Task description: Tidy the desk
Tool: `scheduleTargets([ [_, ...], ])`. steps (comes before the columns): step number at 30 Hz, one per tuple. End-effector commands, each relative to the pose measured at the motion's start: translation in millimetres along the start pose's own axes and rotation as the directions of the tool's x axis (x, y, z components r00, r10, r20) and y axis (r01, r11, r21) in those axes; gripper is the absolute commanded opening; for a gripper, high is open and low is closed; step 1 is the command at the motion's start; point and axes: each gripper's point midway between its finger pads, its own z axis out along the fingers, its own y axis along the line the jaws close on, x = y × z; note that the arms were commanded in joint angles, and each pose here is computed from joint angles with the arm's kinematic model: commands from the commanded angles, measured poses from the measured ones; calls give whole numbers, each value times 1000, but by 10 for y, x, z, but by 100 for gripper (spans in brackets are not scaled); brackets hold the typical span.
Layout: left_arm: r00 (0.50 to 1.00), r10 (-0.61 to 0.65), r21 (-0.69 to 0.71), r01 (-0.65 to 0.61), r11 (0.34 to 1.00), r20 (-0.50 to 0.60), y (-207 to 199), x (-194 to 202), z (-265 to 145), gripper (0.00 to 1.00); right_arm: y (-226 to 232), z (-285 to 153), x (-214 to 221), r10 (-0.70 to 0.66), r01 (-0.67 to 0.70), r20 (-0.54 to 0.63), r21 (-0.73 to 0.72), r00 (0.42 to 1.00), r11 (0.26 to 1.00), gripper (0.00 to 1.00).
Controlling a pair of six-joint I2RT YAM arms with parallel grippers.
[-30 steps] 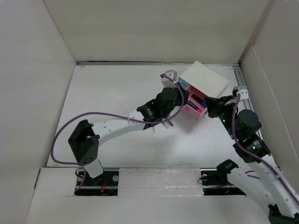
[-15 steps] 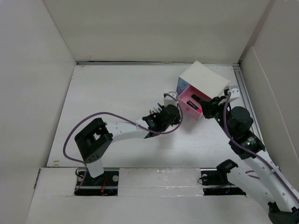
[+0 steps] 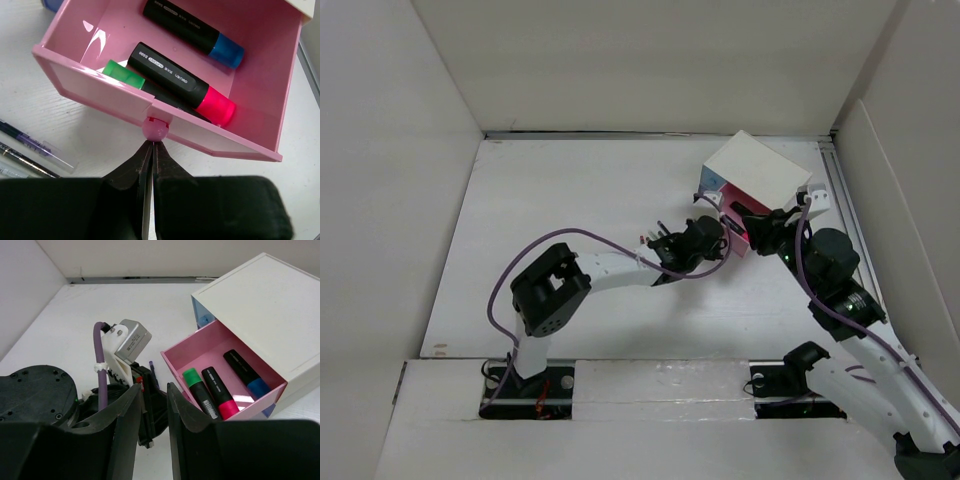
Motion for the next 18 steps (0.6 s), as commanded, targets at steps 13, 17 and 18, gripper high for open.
scheduleTargets([
  [13, 996, 13, 54, -18, 998, 90, -292, -461, 193, 0, 58, -37, -161, -4, 5, 61, -23, 998, 1000, 33],
  [17, 993, 10, 61, -17, 998, 115, -326, -541, 191, 0, 55, -56, -218, -1, 3, 79, -18, 997, 1000, 33],
  [18, 993, 7, 63, -15, 998, 120, -335, -562, 186, 0, 50, -52, -219, -1, 2, 80, -15, 997, 1000, 33],
])
